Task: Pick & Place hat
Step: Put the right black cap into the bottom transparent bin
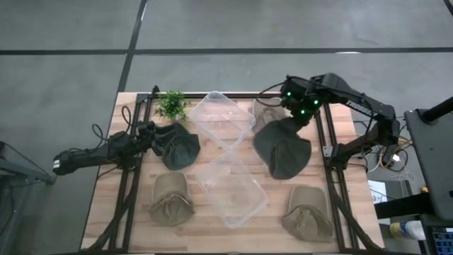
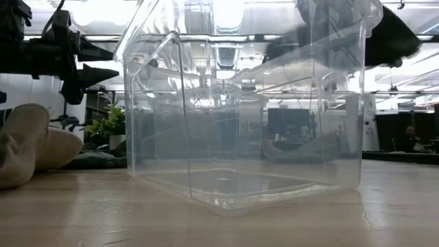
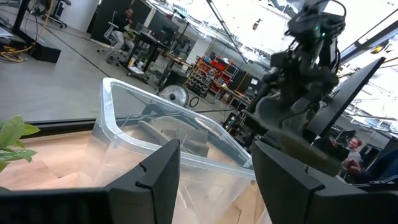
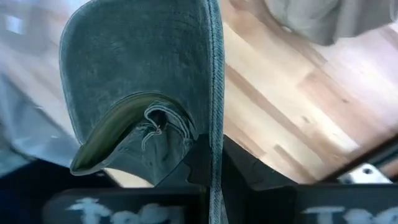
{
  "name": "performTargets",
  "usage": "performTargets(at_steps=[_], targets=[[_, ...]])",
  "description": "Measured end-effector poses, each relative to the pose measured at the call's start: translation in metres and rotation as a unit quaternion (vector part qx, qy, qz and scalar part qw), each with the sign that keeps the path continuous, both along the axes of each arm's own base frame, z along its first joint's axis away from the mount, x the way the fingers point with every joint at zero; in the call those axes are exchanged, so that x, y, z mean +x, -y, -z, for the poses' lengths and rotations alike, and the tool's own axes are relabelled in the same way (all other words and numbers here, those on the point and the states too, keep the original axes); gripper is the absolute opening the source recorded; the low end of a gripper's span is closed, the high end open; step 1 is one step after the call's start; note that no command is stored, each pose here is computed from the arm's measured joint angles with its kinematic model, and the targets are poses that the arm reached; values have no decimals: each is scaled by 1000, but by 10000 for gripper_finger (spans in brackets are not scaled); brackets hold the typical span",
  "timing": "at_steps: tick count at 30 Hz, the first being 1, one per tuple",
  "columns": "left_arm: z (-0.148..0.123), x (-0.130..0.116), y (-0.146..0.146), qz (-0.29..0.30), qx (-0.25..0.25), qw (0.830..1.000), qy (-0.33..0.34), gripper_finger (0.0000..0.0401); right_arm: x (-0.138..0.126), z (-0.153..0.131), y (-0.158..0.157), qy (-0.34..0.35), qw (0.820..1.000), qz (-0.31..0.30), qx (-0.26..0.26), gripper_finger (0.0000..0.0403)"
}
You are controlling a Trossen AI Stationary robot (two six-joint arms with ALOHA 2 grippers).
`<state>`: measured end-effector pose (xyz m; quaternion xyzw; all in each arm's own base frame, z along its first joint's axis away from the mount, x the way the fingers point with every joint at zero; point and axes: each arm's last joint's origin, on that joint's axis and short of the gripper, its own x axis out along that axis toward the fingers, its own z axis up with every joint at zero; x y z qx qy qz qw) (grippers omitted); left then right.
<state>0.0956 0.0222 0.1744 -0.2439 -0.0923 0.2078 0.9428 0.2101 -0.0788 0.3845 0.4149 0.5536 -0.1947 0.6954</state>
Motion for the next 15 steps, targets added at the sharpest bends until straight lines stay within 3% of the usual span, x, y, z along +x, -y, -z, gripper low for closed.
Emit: performTargets(at_steps=[15], targets=[[0,0,0,0,0,1000,0,193,-2,-43,-6,100,994,40,34,12]])
